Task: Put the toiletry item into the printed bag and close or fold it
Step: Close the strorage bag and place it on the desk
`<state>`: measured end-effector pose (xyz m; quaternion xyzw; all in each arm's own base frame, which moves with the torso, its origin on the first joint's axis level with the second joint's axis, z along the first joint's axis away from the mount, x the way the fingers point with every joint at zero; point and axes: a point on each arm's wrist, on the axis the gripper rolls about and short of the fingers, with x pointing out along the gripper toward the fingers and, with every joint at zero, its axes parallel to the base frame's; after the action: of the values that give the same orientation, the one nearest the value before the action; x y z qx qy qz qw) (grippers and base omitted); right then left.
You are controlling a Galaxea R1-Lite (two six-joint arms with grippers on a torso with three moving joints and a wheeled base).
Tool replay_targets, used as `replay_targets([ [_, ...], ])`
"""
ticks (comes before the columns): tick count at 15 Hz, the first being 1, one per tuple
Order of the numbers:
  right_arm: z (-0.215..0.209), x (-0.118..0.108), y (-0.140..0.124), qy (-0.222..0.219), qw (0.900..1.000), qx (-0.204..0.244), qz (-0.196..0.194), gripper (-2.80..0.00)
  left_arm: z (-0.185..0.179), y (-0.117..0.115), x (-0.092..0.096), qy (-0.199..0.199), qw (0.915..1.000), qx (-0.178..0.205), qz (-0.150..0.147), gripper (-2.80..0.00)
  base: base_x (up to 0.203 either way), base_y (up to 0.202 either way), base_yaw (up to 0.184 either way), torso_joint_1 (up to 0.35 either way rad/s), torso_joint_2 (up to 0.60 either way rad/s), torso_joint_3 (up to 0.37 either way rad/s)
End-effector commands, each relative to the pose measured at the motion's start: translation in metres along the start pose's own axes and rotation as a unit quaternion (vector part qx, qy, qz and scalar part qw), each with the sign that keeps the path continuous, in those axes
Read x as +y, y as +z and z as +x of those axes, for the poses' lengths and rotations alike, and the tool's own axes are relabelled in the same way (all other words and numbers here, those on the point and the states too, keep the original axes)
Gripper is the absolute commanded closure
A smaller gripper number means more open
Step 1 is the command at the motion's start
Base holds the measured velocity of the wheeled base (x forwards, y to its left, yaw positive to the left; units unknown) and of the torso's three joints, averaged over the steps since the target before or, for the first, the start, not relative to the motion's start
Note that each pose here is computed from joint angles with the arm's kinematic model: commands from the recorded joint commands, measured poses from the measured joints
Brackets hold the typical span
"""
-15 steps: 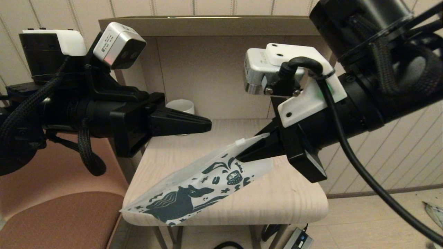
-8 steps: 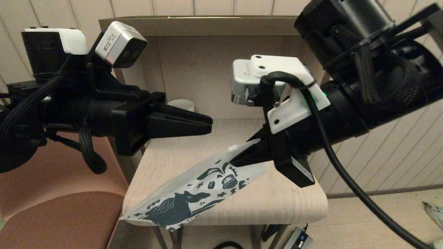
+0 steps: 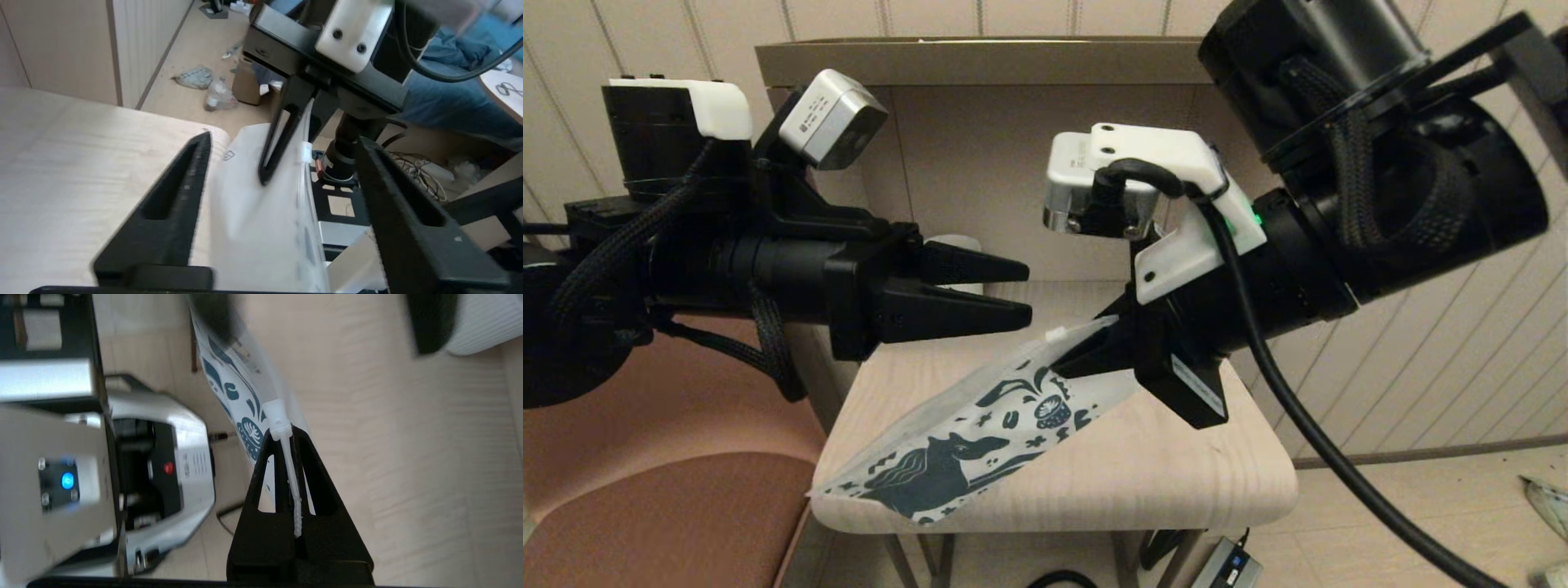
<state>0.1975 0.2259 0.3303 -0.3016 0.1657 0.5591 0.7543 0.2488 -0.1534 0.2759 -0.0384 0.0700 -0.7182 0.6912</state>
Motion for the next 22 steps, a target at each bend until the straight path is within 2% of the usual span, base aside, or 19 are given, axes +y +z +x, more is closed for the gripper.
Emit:
replay_targets([
  [1,0.0042,-0.0001,-0.0016,0.005,1.000,0.003,0.006,0.00,0.0010,-0.0022,0.0008,-0.004,1.0000,0.002,-0.003,-2.80,0.000,0.000,0.000,0.000,0.00,0.000],
  [7,0.0068,-0.0048,0.0001,-0.006,1.000,-0.011,0.016,0.00,0.0035,-0.0069,-0.0019,-0.009,0.9999,0.005,-0.006,-2.80,0.000,0.000,0.000,0.000,0.00,0.000],
  [10,0.0070,-0.0035,0.0022,-0.005,1.000,-0.015,0.014,0.00,0.0034,-0.0104,-0.0016,-0.007,0.9999,0.007,0.013,-2.80,0.000,0.000,0.000,0.000,0.00,0.000],
  [19,0.0111,-0.0059,0.0044,-0.011,0.999,-0.024,0.024,0.00,0.0040,-0.0102,-0.0002,-0.002,0.9999,0.007,0.015,-2.80,0.000,0.000,0.000,0.000,0.00,0.000],
  [22,0.0119,-0.0064,0.0048,-0.011,0.999,-0.026,0.028,0.00,0.0080,-0.0109,0.0000,0.034,0.9993,0.007,0.016,-2.80,0.000,0.000,0.000,0.000,0.00,0.000],
])
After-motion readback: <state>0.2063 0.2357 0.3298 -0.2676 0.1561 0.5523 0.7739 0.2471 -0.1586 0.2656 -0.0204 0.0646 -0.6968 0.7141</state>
